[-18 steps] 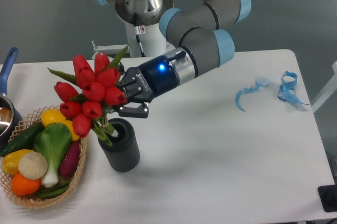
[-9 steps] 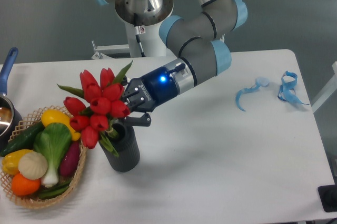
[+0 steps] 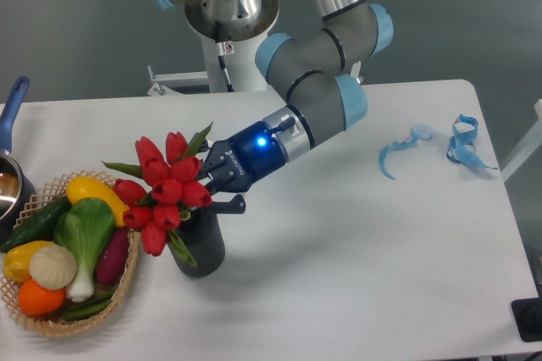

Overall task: Insert the flowers into the vase
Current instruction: 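Lower the tulip stems down into the vase, then open the gripper to release the tulips in the vase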

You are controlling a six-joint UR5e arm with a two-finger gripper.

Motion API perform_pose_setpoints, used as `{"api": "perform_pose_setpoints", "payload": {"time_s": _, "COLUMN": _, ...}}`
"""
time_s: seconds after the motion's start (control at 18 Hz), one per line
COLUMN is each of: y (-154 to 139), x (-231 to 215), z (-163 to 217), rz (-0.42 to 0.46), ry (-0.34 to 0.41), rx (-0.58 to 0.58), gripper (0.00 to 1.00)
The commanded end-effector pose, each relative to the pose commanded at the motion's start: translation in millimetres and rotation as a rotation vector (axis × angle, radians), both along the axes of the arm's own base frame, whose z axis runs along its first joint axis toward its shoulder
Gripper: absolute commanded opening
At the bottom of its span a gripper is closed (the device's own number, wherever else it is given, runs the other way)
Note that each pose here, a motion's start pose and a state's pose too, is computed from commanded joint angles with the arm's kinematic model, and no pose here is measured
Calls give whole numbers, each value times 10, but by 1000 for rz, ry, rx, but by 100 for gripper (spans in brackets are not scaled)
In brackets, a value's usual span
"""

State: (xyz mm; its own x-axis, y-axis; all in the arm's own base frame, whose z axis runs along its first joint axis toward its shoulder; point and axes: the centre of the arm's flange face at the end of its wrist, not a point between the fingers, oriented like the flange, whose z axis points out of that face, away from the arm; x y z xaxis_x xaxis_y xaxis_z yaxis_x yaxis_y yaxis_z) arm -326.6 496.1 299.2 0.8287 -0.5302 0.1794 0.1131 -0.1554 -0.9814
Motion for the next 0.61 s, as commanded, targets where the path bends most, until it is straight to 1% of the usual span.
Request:
{"api": "perform_pose_setpoints", "payload": {"time_s": 0.06, "y": -4, "x": 7, "z": -12, "rz": 0, "ry": 1, "rx": 1, "gripper": 20}}
{"api": "perform_pose_setpoints", "payload": {"time_s": 0.17, "y": -7, "x": 10, "z": -65, "rz": -1, "ry": 1, "rx": -1, "gripper": 26}}
{"api": "perform_pose_setpoints", "payload": {"time_s": 0.22, "y": -2, "x": 3, "z": -100, "rz": -1, "ry": 0, "rx": -3, "gripper": 27}}
{"api": "perform_pose_setpoints", "payload": {"time_s": 0.28, "y": 2, "x": -4, "z": -111, "rz": -1, "ry": 0, "rx": -3, "gripper": 32}}
{"api": "perform_pose_setpoints", "payload": {"time_s": 0.39, "y": 15, "x": -23, "z": -144, "rz": -1, "ry": -2, "rx": -5, "gripper": 63}}
{"api": "perform_pose_setpoints", "payload": {"time_s": 0.5, "y": 21, "x": -67, "z": -140, "rz": 3, "ry": 21, "rx": -24, "gripper": 91}}
{"api": "perform_pose_setpoints", "payload": {"time_s": 0.56, "y": 15, "x": -80, "z": -148, "rz": 6, "ry": 46, "rx": -43, "gripper": 95}}
{"api": "perform_pose_setpoints", "payload": {"time_s": 0.61, "y": -37, "x": -142, "z": -215, "rz": 15, "ry": 121, "rx": -69, "gripper": 100}}
